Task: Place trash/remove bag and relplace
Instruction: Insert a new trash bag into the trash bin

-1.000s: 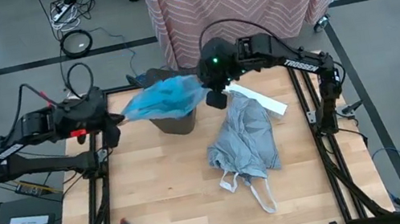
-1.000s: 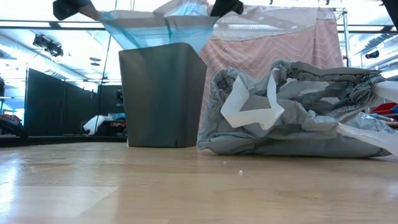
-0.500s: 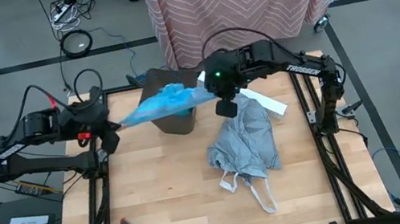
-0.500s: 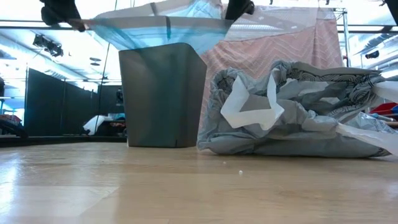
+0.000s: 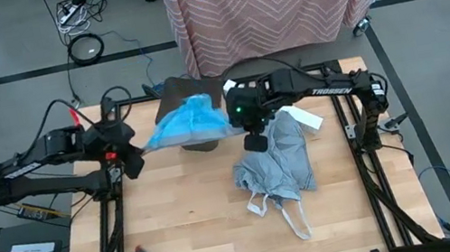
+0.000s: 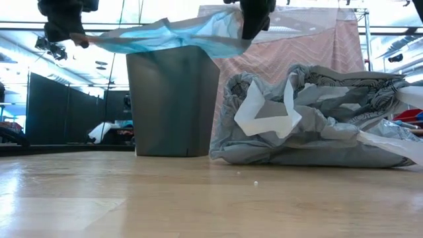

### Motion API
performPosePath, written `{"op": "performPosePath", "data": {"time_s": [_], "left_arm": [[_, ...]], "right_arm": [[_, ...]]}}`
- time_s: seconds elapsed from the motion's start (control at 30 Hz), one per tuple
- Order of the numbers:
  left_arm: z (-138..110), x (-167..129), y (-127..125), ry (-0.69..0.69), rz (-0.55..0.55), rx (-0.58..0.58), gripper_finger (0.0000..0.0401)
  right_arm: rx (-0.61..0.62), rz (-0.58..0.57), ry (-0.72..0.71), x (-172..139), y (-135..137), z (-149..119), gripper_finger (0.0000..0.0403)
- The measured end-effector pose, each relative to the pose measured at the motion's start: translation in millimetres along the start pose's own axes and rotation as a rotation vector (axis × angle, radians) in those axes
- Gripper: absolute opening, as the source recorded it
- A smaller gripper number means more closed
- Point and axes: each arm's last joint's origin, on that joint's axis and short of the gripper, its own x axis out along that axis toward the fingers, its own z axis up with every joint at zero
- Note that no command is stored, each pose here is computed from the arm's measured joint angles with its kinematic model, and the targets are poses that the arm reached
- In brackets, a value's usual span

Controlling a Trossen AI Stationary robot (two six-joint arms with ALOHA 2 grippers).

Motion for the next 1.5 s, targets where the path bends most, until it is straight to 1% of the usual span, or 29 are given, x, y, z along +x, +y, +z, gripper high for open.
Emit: {"op": "performPosePath", "data": {"time_s": [0.07,0.13,0.2,0.27,0.33,0.4,0.47,0.7,0.83,1.0,1.07,1.17,1.23,1.33,1.4,1.5], "left_arm": [[-3,-2,2,0.007,0.011,-0.001,0.0005],[-5,-6,3,0.016,0.009,-0.041,0.0005],[-6,-15,4,0.029,-0.021,-0.070,0.0005],[-9,-23,6,0.020,-0.026,-0.075,0.0005],[-10,-25,10,-0.039,0.044,-0.061,0.0005],[-10,-25,13,-0.089,0.131,-0.037,0.0005],[-11,-22,14,-0.091,0.161,-0.026,0.0005],[-18,-7,15,-0.006,0.137,-0.019,0.0005],[-22,5,16,0.023,0.144,-0.017,0.0005],[-23,17,15,0.006,0.142,-0.005,0.0005],[-22,21,16,-0.027,0.172,0.015,0.0005],[-17,21,16,-0.111,0.243,0.032,0.0005],[-14,21,17,-0.154,0.289,0.058,0.0005],[-13,19,20,-0.205,0.418,0.115,0.0005],[-11,18,21,-0.238,0.484,0.129,0.0005],[-11,17,22,-0.246,0.501,0.125,0.0005]], "right_arm": [[0.002,-0.002,0.009,2,1,-1,0.0000],[0.008,0.002,0.007,2,2,-1,0.0000],[0.014,0.003,0.008,-3,3,-4,0.0000],[0.012,-0.020,-0.005,-11,3,-7,0.0000],[0.002,-0.054,-0.021,-16,2,-8,0.0000],[0.018,-0.079,-0.032,-15,-4,-7,0.0000],[0.044,-0.087,-0.048,-15,-8,-5,0.0000],[0.081,-0.085,-0.067,-15,-11,-2,0.0000],[0.081,-0.086,-0.036,-1,-9,-5,0.0000],[0.092,-0.080,0.048,37,-7,-16,0.0000],[0.091,-0.085,0.052,50,-8,-18,0.0000],[0.100,-0.092,0.021,58,-16,-16,0.0000],[0.117,-0.121,0.017,58,-24,-15,0.0000],[0.153,-0.202,-0.002,57,-39,-14,0.0000],[0.180,-0.220,-0.019,54,-48,-14,0.0000],[0.208,-0.217,-0.062,42,-56,-15,0.0000]]}}
